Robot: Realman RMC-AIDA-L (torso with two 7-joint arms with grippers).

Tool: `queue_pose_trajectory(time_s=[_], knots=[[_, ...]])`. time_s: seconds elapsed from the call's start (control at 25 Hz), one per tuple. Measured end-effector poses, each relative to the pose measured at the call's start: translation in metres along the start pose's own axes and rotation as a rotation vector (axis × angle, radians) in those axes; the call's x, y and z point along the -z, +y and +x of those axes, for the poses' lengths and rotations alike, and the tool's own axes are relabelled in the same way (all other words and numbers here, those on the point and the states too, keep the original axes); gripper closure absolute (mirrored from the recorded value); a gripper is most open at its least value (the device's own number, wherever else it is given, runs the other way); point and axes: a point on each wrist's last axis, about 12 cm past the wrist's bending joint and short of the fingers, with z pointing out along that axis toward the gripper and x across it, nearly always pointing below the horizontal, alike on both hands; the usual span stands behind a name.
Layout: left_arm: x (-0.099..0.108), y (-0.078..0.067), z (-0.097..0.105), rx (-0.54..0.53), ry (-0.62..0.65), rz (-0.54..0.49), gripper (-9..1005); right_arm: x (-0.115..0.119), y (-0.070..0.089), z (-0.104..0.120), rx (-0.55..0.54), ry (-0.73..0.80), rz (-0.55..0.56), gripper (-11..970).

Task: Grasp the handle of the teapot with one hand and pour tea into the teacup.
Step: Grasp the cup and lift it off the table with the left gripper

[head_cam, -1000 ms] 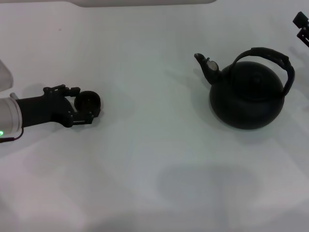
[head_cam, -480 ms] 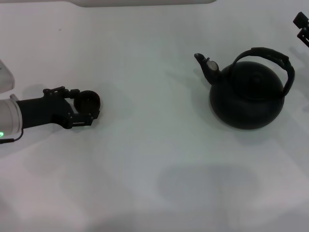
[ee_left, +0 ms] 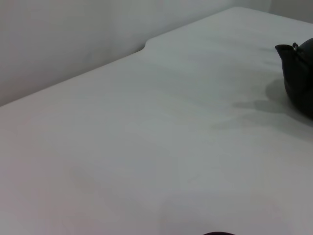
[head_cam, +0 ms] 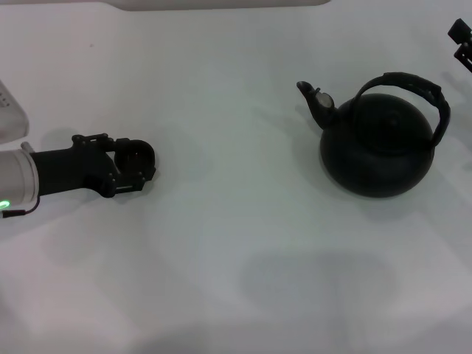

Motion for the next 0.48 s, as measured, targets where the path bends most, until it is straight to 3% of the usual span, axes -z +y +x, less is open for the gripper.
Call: queue_pose_trajectory(time_s=[0.12, 0.48], knots=[[0.0000, 0.0000, -0.0001, 0.000, 0.000, 0.000, 278, 0.0000, -0.0001, 0.0001, 0.000, 0.001, 0.001, 211], [-0.0006, -0.0018, -0.0023, -0.010, -0.004, 0.016, 274, 0.0005, -0.0003, 0.0006, 0.000, 0.004, 0.003, 210]])
